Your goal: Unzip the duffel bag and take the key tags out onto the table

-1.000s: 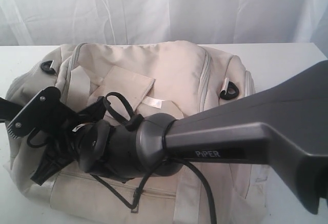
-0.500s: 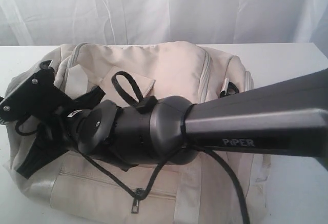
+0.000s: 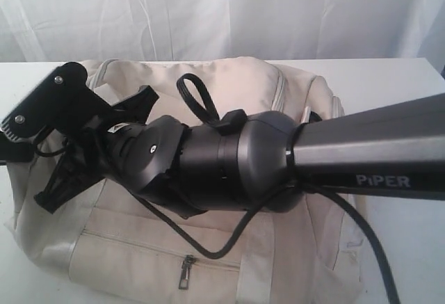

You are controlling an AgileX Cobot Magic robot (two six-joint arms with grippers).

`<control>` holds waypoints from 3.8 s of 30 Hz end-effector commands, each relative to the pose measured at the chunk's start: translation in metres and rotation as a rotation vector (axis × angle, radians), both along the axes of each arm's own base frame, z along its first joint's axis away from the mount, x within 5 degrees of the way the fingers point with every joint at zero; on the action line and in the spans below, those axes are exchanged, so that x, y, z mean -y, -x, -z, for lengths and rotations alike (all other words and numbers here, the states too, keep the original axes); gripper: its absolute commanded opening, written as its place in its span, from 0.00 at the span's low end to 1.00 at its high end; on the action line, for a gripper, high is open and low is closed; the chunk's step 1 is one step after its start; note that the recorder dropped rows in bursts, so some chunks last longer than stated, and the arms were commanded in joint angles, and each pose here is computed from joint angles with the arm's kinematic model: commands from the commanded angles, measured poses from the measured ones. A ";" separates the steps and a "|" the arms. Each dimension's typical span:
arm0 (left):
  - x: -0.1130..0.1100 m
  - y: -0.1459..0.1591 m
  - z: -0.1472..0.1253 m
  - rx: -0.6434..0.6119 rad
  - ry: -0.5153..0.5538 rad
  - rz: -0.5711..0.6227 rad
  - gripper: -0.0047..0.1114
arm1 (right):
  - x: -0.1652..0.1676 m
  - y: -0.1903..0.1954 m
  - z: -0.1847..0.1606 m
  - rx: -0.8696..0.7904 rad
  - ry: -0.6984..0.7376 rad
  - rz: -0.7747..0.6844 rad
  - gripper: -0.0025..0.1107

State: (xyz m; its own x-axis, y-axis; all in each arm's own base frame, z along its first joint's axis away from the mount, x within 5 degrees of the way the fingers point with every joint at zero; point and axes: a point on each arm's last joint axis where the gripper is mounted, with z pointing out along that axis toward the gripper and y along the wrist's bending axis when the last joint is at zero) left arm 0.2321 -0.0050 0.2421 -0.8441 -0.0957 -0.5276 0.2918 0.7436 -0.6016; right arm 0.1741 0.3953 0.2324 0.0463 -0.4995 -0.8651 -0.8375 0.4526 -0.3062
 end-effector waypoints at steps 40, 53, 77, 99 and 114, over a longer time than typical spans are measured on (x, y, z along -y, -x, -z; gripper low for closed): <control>0.003 0.008 0.010 -0.067 0.033 -0.036 0.04 | 0.000 -0.156 -0.021 -0.084 -0.218 0.223 0.02; -0.002 0.010 0.027 -0.087 0.008 -0.162 0.04 | 0.040 -0.206 -0.021 -0.229 -0.324 0.314 0.02; 0.005 -0.005 -0.068 0.201 0.025 0.056 0.59 | 0.057 -0.202 -0.028 -0.520 -0.349 0.099 0.02; 0.092 -0.092 -0.057 0.811 -0.441 0.210 0.62 | 0.061 -0.196 -0.052 -0.496 -0.380 0.072 0.02; 0.107 -0.131 -0.029 0.750 -0.478 0.216 0.47 | 0.061 -0.191 -0.058 -0.504 -0.373 0.034 0.02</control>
State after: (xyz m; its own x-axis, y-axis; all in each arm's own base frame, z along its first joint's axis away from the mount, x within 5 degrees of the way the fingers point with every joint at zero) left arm 0.3605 -0.1116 0.2702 -0.2296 0.4113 -0.8821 0.6622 0.7302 0.1681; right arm 0.3650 0.3391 0.2751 -0.4386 -0.1799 -0.8805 -0.8182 0.4853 0.3084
